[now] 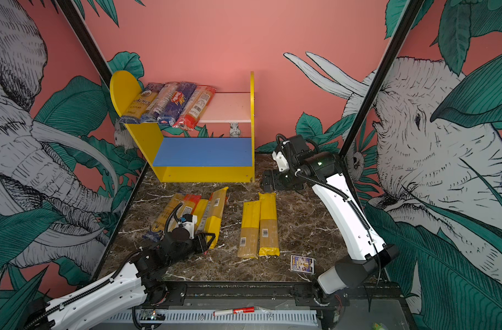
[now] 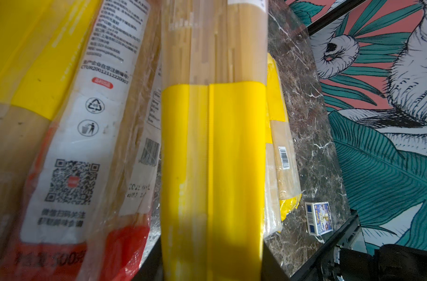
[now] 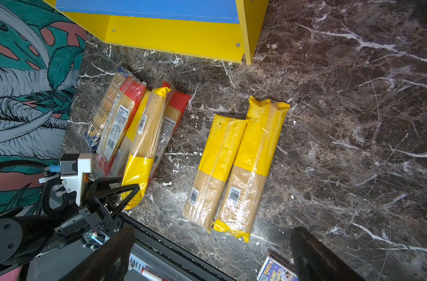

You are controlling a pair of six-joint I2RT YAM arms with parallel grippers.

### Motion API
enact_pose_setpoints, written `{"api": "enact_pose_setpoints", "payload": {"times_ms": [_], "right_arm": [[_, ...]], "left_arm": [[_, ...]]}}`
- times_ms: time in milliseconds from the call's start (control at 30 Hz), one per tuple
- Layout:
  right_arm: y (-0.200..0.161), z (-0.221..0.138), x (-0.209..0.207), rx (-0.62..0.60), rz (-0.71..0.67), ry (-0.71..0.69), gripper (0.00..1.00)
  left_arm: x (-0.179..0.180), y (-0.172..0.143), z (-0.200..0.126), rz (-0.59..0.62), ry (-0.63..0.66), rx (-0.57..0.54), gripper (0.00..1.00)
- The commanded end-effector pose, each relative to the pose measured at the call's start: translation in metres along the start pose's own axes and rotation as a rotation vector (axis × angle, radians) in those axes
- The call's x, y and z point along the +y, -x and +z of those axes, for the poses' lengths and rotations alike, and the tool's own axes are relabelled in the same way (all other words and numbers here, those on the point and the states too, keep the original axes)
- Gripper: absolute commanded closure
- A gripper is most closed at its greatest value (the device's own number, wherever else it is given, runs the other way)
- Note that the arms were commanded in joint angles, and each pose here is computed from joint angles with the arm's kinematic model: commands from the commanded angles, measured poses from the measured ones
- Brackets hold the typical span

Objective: Arrange pasta packages on shelves
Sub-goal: Pick up the pasta bag from the center of the table, then place the pasta bag on the shelf.

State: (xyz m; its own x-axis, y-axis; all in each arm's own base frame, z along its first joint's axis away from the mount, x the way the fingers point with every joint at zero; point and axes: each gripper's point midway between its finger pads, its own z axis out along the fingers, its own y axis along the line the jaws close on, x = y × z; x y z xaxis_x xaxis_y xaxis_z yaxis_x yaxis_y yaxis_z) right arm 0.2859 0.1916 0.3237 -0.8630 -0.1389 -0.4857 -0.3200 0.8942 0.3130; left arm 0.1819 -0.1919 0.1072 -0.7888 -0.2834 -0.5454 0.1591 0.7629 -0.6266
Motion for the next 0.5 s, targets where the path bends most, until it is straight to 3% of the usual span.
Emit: {"api": "enact_pose_setpoints", "payload": {"times_ms": [0,467], "right_arm": [[0.012,-0.005,0.005,-0.042,-0.013,0.021,0.01],[0.036,0.004,0.018,-0.085,0.017,0.079,0.01]], "left_arm": [[-0.063,0.064,-0.033,0.040,-0.172,-0.216,1.00],[-0.136,0.132,-0.109,0.223,-0.231,-0.332,1.00]]}}
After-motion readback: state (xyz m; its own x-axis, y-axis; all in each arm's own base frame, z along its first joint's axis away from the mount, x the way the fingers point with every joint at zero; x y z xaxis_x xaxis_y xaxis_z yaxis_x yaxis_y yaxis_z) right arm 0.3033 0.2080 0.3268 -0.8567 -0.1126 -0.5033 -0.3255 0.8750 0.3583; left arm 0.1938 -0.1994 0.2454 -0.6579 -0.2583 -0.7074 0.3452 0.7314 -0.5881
